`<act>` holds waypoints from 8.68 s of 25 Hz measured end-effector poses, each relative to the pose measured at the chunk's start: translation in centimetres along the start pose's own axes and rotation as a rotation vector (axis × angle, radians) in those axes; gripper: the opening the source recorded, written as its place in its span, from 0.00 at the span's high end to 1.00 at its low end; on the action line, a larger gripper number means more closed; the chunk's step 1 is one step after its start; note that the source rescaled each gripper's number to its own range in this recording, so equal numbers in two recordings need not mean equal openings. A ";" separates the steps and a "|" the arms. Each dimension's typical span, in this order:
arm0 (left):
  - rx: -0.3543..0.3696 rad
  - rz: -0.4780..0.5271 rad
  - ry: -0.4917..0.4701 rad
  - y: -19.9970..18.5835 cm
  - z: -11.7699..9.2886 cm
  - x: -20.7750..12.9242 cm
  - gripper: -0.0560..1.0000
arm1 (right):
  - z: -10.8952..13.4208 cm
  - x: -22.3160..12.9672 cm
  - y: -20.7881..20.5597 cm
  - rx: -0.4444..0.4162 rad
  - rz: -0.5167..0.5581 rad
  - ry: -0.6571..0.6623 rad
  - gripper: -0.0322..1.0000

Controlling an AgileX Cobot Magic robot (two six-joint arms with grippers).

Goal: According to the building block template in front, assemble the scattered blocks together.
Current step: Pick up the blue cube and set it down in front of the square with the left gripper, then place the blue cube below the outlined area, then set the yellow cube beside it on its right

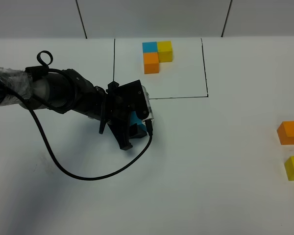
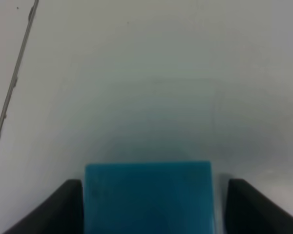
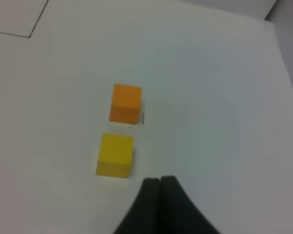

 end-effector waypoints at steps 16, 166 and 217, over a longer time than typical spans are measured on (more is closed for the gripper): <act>0.039 -0.008 0.069 -2.2 0.7 1.4 0.09 | 0.0 0.0 0.0 -0.001 0.000 0.000 0.97; 0.876 -0.117 -1.005 -35.5 -23.7 -6.6 0.95 | 0.0 0.0 0.0 -0.001 0.000 0.000 0.97; 0.876 -0.117 -1.005 -35.5 -23.7 -6.6 0.95 | 0.0 0.0 0.0 -0.001 0.000 0.000 0.97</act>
Point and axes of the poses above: a point on each arm's last joint axis where the gripper is mounted, y pointing out along that axis toward the gripper, z along the wrist's bending axis when the last joint is at zero, x = y × z, the point moved 10 cm from there along y, pointing out along that axis toward the gripper, and after that the axes turned 13 degrees about y, right-handed, at the moved point
